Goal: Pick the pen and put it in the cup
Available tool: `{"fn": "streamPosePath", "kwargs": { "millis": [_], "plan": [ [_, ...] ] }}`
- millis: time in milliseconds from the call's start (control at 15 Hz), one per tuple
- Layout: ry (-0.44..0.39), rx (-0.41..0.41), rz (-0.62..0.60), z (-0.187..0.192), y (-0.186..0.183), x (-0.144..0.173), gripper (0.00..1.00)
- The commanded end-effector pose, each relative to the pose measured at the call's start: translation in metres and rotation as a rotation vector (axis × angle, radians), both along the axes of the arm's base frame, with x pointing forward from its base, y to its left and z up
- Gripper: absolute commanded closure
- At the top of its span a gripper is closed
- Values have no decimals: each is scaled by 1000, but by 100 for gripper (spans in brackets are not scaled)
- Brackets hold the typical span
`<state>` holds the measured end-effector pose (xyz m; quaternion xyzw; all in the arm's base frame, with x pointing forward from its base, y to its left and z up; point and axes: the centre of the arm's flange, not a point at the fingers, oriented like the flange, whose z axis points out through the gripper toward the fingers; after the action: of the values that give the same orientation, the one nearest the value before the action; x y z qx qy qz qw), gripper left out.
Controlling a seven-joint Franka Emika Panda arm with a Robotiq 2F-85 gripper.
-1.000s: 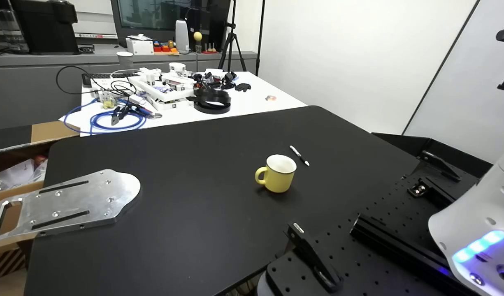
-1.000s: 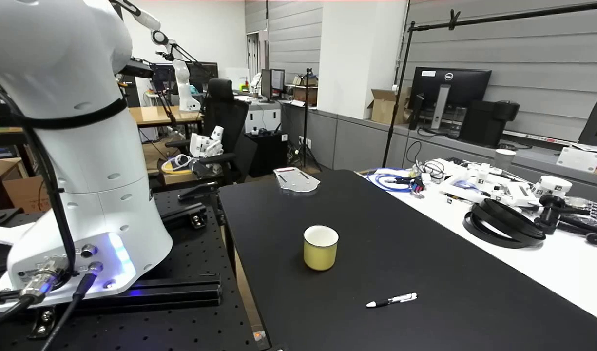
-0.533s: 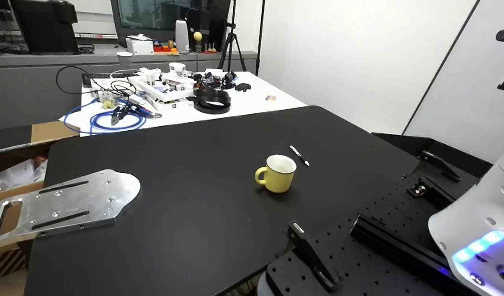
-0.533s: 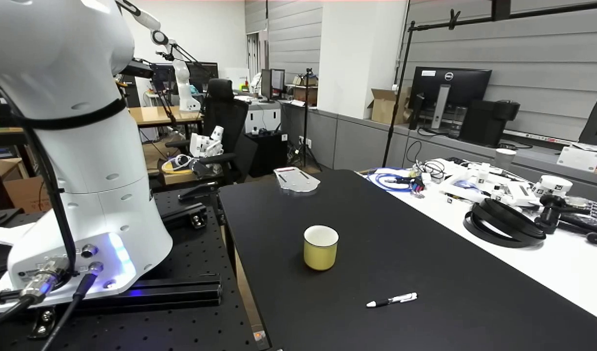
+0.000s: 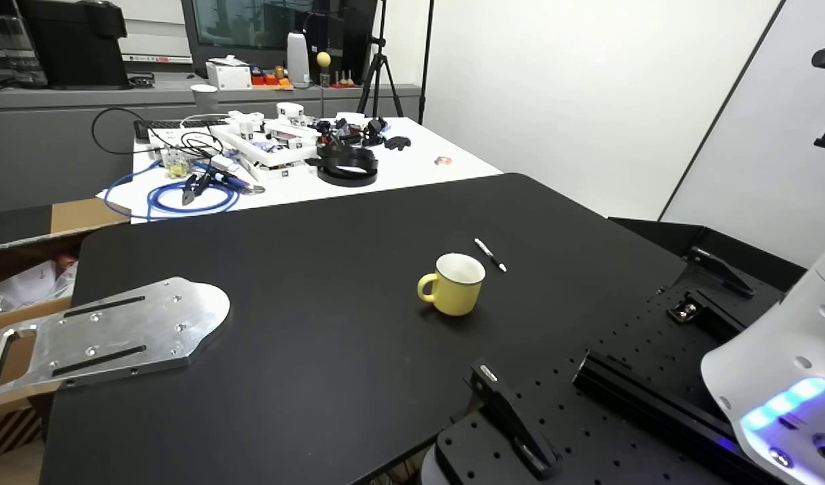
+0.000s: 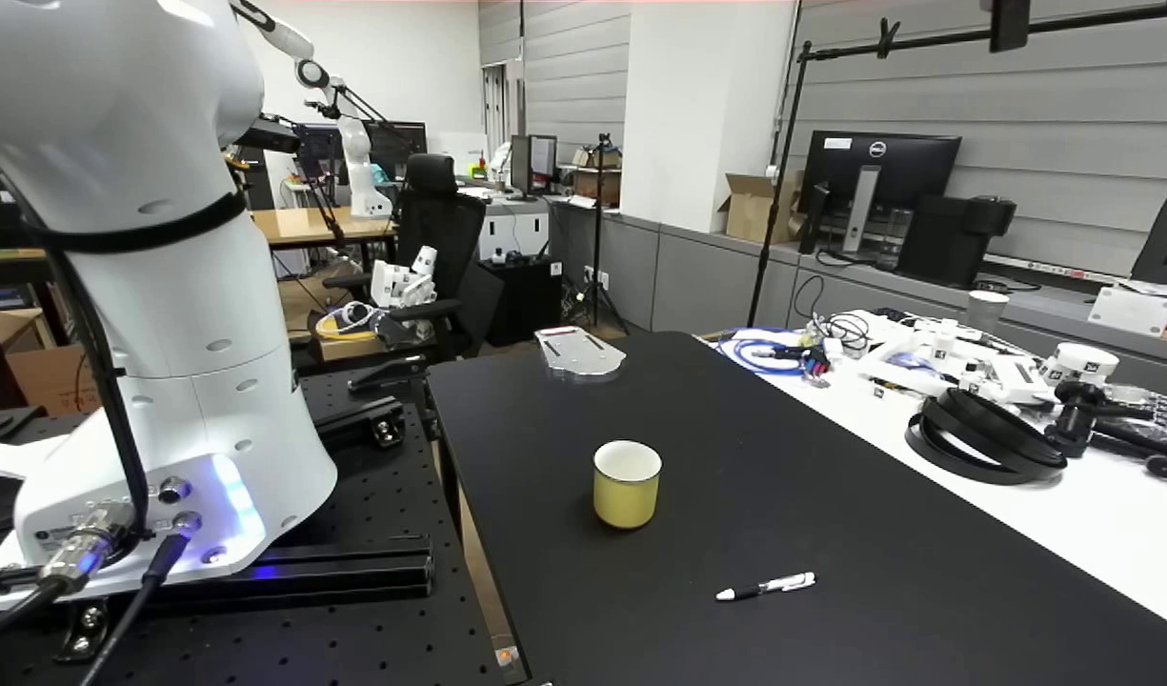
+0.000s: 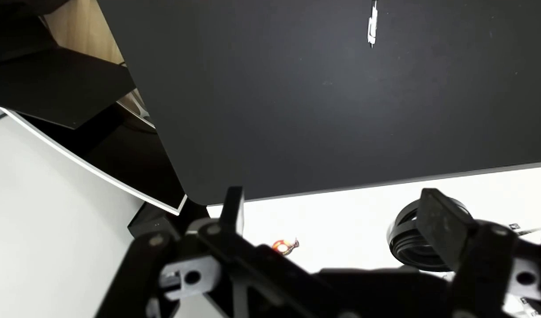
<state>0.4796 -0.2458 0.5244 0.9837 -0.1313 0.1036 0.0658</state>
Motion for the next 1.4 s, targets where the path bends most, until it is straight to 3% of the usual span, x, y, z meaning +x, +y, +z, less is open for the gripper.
{"fn": "streamPosePath", "kwargs": {
  "millis": [0,333,800,933,1000,1133,1333],
  "plan": [
    [-6,25,40,-8,3,1,0],
    [-5,158,85,-80,47,4,0],
    [42,135,87,-207,92,-1,0],
    [107,120,93,-239,99,0,0],
    [76,135,118,-216,93,-6,0],
    [111,134,118,-240,98,-6,0],
    [115,133,117,-245,98,-5,0]
  ]
}}
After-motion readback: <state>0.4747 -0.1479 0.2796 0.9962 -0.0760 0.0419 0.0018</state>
